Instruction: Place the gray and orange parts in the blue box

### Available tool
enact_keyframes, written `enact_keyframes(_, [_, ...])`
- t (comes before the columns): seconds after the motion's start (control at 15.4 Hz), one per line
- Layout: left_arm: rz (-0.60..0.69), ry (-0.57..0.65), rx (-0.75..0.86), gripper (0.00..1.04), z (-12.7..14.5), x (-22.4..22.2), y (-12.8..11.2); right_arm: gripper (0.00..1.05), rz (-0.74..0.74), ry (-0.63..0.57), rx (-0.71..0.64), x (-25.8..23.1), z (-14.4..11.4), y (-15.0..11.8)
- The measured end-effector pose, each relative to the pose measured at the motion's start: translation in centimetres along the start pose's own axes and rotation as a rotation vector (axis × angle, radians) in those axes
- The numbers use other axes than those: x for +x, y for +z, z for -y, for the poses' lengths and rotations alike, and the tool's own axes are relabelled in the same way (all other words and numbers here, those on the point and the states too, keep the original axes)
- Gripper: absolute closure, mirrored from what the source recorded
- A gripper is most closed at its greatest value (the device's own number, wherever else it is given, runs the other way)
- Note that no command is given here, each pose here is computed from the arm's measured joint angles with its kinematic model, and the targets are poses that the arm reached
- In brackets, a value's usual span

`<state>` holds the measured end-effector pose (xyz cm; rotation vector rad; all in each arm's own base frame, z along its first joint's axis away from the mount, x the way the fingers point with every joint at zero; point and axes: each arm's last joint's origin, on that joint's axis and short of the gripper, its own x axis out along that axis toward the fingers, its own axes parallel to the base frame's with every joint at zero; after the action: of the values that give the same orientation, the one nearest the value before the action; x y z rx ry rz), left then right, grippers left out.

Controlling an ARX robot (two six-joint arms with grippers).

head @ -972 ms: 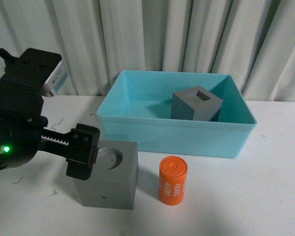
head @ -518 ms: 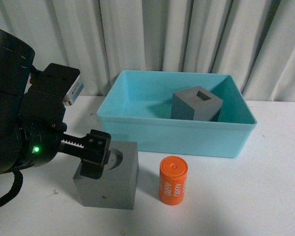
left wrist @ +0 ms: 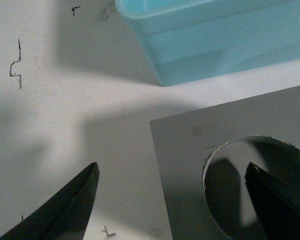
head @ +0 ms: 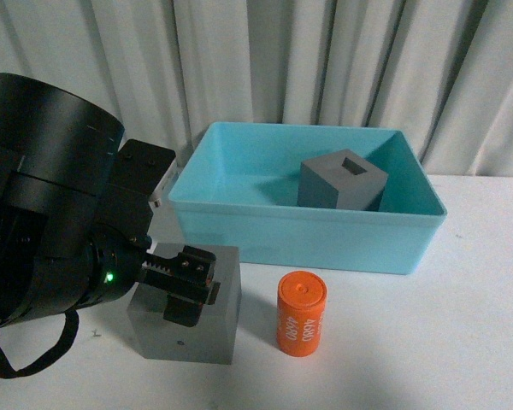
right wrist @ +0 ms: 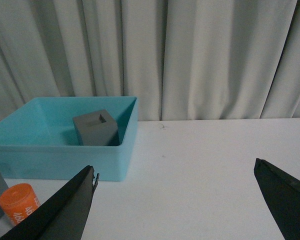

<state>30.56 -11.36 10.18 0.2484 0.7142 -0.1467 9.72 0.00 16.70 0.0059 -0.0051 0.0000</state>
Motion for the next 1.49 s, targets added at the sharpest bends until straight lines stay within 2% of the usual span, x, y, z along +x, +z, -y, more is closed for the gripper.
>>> enact_keyframes(0.39, [-0.009, -0.004, 0.0, 0.36, 0.0, 0.0, -0.1, 0.06, 0.0, 0.0, 0.0, 0.0, 0.0, 0.0])
enact_keyframes(0.78, [-0.019, -0.023, -0.007, 0.8, 0.3, -0.1, -0.3, 0.06, 0.0, 0.0, 0.0, 0.0, 0.0, 0.0])
enact_keyframes(0.91, [-0.019, -0.032, -0.015, 0.85, 0.3, -0.5, -0.3, 0.06, 0.0, 0.0, 0.0, 0.0, 0.0, 0.0])
enact_keyframes(1.23, [-0.082, -0.06, -0.049, 0.87, -0.2, -2.7, -0.1, 0.06, 0.0, 0.0, 0.0, 0.0, 0.0, 0.0])
enact_keyframes(1.3, [-0.086, -0.082, -0.067, 0.87, -0.5, -4.0, 0.6, 0.06, 0.0, 0.0, 0.0, 0.0, 0.0, 0.0])
enact_keyframes(1.36, [0.146, -0.135, -0.153, 0.87, -1.9, -9.6, 8.2, 0.06, 0.0, 0.0, 0.0, 0.0, 0.0, 0.0])
enact_keyframes(1.42, [0.335, -0.161, -0.198, 0.87, -2.5, -11.9, 14.8, 0.06, 0.0, 0.0, 0.0, 0.0, 0.0, 0.0])
enact_keyframes(1.49, [0.337, -0.078, -0.113, 0.88, -0.9, -4.4, 18.4, 0.06, 0.0, 0.0, 0.0, 0.0, 0.0, 0.0])
